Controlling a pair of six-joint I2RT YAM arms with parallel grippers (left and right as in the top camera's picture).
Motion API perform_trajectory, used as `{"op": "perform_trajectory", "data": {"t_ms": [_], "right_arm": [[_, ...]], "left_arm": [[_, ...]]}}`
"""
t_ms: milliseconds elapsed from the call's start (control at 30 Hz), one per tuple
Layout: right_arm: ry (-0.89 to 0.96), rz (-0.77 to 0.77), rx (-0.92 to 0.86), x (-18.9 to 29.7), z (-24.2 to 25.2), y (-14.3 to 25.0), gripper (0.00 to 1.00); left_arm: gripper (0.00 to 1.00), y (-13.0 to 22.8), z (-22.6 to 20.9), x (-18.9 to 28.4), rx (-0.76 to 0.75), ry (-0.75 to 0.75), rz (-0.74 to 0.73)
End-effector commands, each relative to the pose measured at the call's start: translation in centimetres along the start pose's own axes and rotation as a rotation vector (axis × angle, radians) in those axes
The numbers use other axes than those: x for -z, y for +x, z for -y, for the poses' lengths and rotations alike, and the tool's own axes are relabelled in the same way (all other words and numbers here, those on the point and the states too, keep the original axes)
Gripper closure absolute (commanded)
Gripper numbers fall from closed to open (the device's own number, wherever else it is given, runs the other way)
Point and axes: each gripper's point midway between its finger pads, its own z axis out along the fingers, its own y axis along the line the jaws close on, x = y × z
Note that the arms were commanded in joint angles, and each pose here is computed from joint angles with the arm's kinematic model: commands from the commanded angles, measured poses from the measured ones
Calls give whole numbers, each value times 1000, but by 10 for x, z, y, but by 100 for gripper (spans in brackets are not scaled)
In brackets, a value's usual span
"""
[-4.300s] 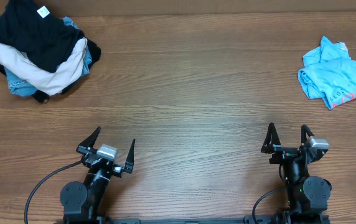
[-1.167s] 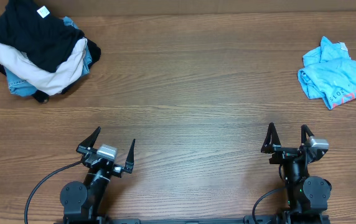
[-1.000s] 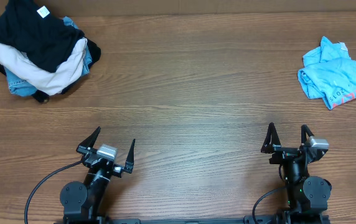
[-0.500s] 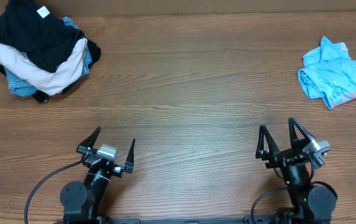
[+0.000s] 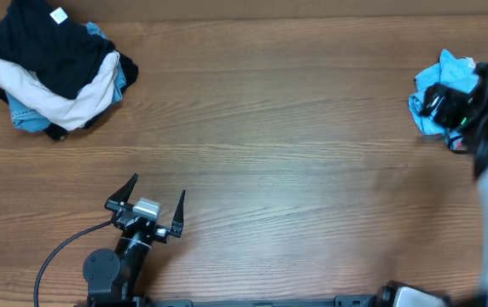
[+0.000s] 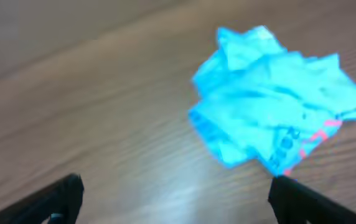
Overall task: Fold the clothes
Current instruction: 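Reach the right gripper to the light-blue T-shirt and grasp it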
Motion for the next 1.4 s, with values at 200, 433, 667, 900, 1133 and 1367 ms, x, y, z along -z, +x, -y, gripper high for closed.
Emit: {"op": "perform_trajectory", "data": {"t_ms": [200,433,667,900,1133,1367], "right_arm": [[-52,-156,-66,-101,23,-2,0],[59,-102,-50,-116,45,-12,0],[66,-199,-65,-154,54,24,23],[61,-269,-32,-182,56,52,29],[143,-307,-26,-192,72,68,52],[163,-276,-23,-181,71,55,96]], "left_arm": [[0,2,-2,0,-18,-12,-2],[0,2,-2,0,-18,-12,-2],[0,2,-2,0,-18,-12,-2],[0,2,-2,0,-18,-12,-2],[0,2,-2,0,-18,-12,-2],[0,2,-2,0,-18,-12,-2]]}}
